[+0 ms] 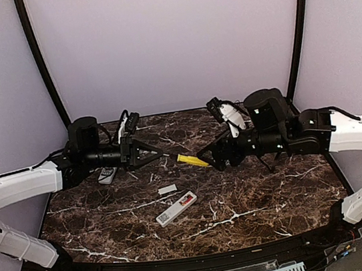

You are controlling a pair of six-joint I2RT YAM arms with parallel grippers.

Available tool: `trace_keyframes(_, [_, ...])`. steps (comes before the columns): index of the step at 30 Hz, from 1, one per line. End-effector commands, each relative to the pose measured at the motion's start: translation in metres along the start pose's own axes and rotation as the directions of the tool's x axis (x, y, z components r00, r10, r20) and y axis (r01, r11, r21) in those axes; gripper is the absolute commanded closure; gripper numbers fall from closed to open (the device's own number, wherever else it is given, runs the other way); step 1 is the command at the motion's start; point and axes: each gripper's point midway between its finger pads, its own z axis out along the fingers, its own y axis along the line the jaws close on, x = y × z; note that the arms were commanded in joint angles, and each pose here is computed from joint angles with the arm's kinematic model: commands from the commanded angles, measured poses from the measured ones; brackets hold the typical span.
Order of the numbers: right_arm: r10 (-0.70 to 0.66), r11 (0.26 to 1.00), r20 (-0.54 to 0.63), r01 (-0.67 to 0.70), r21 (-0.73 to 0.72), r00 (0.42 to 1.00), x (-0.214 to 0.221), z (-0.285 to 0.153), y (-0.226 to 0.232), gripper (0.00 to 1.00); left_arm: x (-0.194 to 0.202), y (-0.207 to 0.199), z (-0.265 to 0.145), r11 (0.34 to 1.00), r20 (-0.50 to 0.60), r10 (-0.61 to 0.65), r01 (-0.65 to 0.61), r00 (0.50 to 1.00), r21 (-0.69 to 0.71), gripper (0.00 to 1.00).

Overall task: Unload the batteries from the remote control
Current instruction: Pass from the right arm to the left, then pass from the left arm to the right

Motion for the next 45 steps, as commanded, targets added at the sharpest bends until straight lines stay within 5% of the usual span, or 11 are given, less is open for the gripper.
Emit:
trace_keyframes(1, [0.358, 0.91, 0.134, -0.313, -0.271, 0.924, -0.04, -0.003, 0.018, 0.12, -0.036, -0.042, -0.027, 0.986, 0.265, 0.12, -0.146, 0.957, 0.081, 1.0])
trace_keyframes(5, [0.452, 0.828, 0.138, -0.357, -0.431, 0.881, -0.055, -0.004, 0.032, 0.14, -0.037, -0.041, -0.038, 0.984, 0.358, 0.115, -0.157, 0.926, 0.089, 1.0])
trace_keyframes(17, [0.475, 0.76, 0.121, -0.336, -0.557, 0.872, -0.076, 0.0, 0.045, 0.3, -0.019, -0.055, -0.041, 0.963, 0.344, 0.144, -0.212, 0.928, 0.167, 1.0])
trace_keyframes(24, [0.475, 0.744, 0.111, -0.331, -0.58, 0.873, -0.078, 0.004, 0.05, 0.58, -0.014, -0.056, -0.04, 0.962, 0.337, 0.146, -0.213, 0.93, 0.172, 1.0])
trace_keyframes(32, [0.465, 0.748, 0.119, -0.318, -0.583, 0.877, -0.08, 0.003, 0.051, 0.74, -0.01, -0.054, -0.034, 0.962, 0.31, 0.138, -0.202, 0.941, 0.182, 1.0])
trace_keyframes(37, [0.462, 0.757, 0.129, -0.314, -0.572, 0.878, -0.08, 0.001, 0.049, 1.0, -0.006, -0.051, -0.028, 0.964, 0.279, 0.134, -0.19, 0.951, 0.186, 0.99])
trace_keyframes(40, [0.46, 0.778, 0.154, -0.314, -0.545, 0.874, -0.08, -0.002, 0.043, 1.0, -0.003, -0.04, -0.024, 0.973, 0.252, 0.144, -0.182, 0.957, 0.138, 0.77])
trace_keyframes(43, [0.442, 0.832, 0.199, -0.316, -0.457, 0.875, -0.078, -0.006, 0.027, 1.0, 0.008, -0.012, -0.023, 0.984, 0.195, 0.177, -0.177, 0.965, -0.019, 0.45])
trace_keyframes(45, [0.414, 0.872, 0.22, -0.316, -0.373, 0.883, -0.075, -0.008, 0.014, 1.0, 0.018, 0.013, -0.027, 0.972, 0.147, 0.197, -0.174, 0.969, -0.157, 0.37])
